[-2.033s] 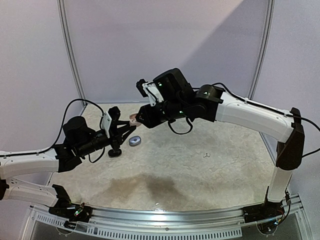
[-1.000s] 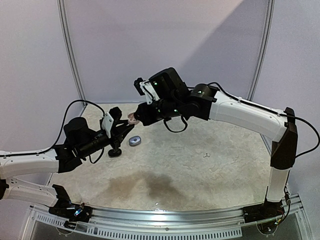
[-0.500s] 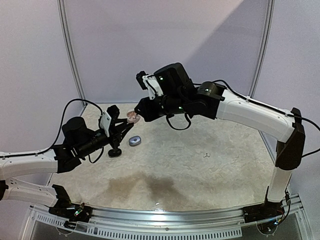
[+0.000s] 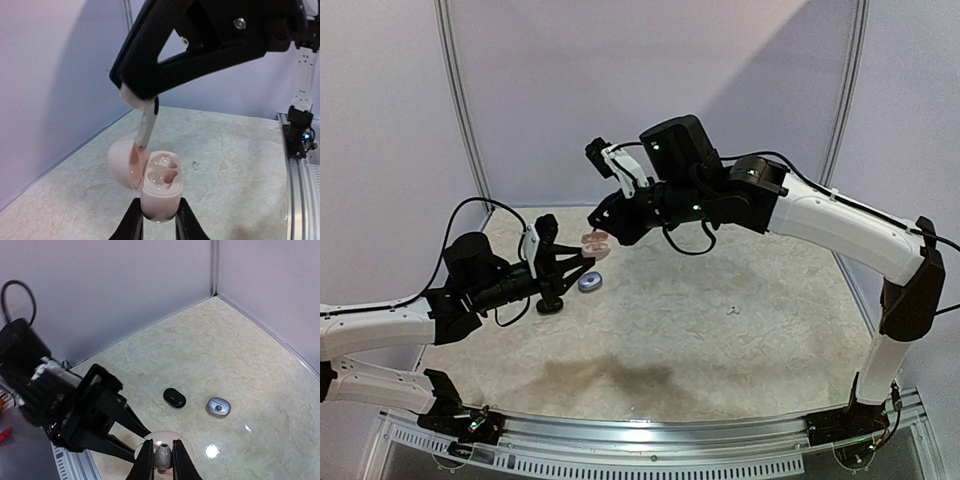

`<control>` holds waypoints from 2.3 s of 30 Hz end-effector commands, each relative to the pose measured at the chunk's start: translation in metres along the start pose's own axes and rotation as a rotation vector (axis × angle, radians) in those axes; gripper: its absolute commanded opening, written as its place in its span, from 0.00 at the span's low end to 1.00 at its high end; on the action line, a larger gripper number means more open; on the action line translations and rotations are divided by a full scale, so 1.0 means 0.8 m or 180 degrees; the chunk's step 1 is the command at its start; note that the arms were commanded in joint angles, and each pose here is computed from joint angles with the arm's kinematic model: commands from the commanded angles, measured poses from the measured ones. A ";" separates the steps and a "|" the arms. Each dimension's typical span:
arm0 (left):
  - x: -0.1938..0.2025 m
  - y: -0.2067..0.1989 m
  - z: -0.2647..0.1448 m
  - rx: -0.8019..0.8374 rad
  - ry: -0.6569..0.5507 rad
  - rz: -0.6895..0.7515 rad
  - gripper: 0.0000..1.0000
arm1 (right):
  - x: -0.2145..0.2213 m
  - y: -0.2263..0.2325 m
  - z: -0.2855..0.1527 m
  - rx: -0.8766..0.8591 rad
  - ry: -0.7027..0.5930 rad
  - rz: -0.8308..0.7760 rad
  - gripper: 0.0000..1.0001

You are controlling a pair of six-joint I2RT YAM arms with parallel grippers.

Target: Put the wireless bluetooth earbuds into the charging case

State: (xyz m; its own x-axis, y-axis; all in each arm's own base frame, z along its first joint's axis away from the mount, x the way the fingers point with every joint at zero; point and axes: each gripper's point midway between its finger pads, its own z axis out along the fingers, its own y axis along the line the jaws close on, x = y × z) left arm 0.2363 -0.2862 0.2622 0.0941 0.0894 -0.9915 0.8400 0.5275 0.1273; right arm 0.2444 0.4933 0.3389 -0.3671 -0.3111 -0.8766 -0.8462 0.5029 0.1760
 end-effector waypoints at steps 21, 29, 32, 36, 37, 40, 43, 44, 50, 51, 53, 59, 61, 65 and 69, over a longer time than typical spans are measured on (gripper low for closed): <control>-0.035 -0.084 -0.016 0.1672 -0.0241 0.0121 0.00 | 0.042 0.079 -0.066 -0.0696 0.0614 -0.1398 0.00; -0.038 -0.084 -0.015 0.1689 -0.0245 0.0172 0.00 | 0.049 0.081 -0.057 -0.0714 0.0655 -0.1452 0.00; -0.037 -0.083 -0.015 0.1668 -0.0228 0.0165 0.00 | 0.052 0.087 -0.060 -0.0798 0.0674 -0.1449 0.00; -0.035 -0.082 -0.014 0.1657 -0.0217 0.0168 0.00 | 0.052 0.091 -0.064 -0.0864 0.0680 -0.1427 0.00; -0.035 -0.082 -0.014 0.1659 -0.0219 0.0170 0.00 | 0.053 0.091 -0.064 -0.0862 0.0690 -0.1426 0.00; -0.035 -0.082 -0.014 0.1652 -0.0218 0.0176 0.00 | 0.059 0.090 -0.062 -0.0870 0.0741 -0.1421 0.00; -0.035 -0.081 -0.013 0.1637 -0.0215 0.0187 0.00 | 0.057 0.090 -0.059 -0.0865 0.0723 -0.1413 0.00; -0.035 -0.081 -0.013 0.1637 -0.0219 0.0189 0.00 | 0.056 0.089 -0.057 -0.0855 0.0714 -0.1417 0.00; -0.038 -0.082 -0.014 0.1646 -0.0236 0.0172 0.00 | 0.065 0.086 -0.046 -0.0823 0.0777 -0.1500 0.00; -0.037 -0.082 -0.014 0.1644 -0.0234 0.0166 0.00 | 0.066 0.085 -0.045 -0.0819 0.0785 -0.1509 0.00; -0.037 -0.081 -0.013 0.1634 -0.0233 0.0157 0.00 | 0.070 0.084 -0.042 -0.0819 0.0820 -0.1526 0.00; -0.040 -0.082 -0.013 0.1638 -0.0269 0.0162 0.00 | 0.076 0.079 -0.033 -0.0751 0.0862 -0.1632 0.05; -0.041 -0.083 -0.013 0.1641 -0.0281 0.0165 0.00 | 0.074 0.078 -0.029 -0.0731 0.0833 -0.1659 0.12; -0.042 -0.081 -0.014 0.1615 -0.0268 0.0111 0.00 | 0.067 0.076 -0.027 -0.0678 0.0774 -0.1687 0.27; -0.041 -0.079 -0.015 0.1555 -0.0245 0.0053 0.00 | 0.044 0.079 -0.035 -0.0616 0.0590 -0.1705 0.34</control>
State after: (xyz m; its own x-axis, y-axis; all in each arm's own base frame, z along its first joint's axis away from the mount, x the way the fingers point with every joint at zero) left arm 0.1741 -0.3140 0.2751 0.1243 0.0492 -0.9910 0.9903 0.0565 0.1270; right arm 0.1604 0.4828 0.3167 0.0565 -0.6574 -0.7514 -0.9901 0.0598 -0.1268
